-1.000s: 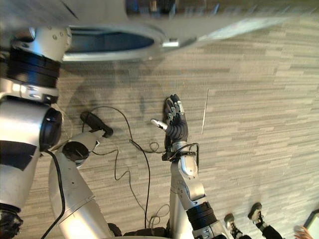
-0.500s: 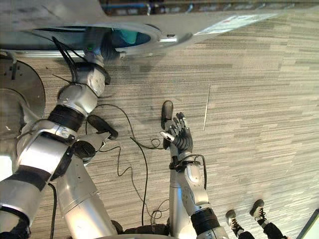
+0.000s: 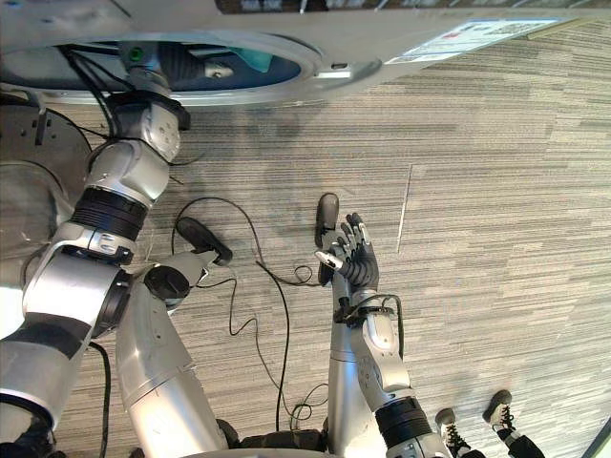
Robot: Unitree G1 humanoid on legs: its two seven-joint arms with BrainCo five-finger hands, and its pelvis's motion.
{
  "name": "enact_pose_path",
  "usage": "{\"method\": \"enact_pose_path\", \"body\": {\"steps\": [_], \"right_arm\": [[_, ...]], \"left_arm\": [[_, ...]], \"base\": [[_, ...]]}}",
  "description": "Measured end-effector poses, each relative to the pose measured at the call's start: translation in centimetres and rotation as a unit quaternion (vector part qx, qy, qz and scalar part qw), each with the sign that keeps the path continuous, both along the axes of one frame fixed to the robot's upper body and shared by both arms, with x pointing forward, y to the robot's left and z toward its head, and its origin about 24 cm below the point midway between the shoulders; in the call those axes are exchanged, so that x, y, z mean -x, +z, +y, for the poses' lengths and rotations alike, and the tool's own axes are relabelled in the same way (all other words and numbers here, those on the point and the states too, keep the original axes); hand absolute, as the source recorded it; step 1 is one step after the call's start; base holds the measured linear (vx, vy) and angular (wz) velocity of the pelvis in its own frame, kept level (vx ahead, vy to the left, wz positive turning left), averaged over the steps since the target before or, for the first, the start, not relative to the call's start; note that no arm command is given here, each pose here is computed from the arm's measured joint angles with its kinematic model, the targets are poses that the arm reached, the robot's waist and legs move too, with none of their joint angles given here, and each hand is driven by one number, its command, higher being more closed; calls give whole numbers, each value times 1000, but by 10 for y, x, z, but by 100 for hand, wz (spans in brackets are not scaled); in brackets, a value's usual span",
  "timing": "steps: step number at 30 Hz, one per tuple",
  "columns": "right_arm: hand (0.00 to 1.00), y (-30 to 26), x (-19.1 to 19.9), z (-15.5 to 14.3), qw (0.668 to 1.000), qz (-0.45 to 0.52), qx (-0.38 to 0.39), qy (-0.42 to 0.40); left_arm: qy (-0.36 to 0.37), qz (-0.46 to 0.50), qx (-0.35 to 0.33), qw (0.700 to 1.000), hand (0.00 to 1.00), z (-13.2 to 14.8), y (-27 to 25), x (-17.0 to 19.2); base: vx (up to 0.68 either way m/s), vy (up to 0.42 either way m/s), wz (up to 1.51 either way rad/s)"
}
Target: Pick up the laundry basket with both hands and put the clothes into the washing machine.
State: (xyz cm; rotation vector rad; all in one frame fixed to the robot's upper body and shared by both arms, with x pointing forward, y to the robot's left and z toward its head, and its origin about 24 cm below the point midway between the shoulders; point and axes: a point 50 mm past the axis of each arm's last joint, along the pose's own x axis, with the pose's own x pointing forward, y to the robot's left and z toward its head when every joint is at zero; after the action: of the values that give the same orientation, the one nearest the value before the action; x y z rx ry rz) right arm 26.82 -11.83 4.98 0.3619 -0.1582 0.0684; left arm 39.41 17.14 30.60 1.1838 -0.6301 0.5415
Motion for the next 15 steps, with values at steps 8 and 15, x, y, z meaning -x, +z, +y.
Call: {"method": "enact_pose_path", "body": {"steps": [8,15], "right_arm": [[0,-22,-11,-10,996,84,-8,-29],[0,-60,10,-42,981,175,74,-42]], "left_arm": [[-101,161,405,894,0,-19,-189,37],[-135,317,593,727,0,-46,-315,132]], "base": [[2,11,18],[58,-73,58]]}}
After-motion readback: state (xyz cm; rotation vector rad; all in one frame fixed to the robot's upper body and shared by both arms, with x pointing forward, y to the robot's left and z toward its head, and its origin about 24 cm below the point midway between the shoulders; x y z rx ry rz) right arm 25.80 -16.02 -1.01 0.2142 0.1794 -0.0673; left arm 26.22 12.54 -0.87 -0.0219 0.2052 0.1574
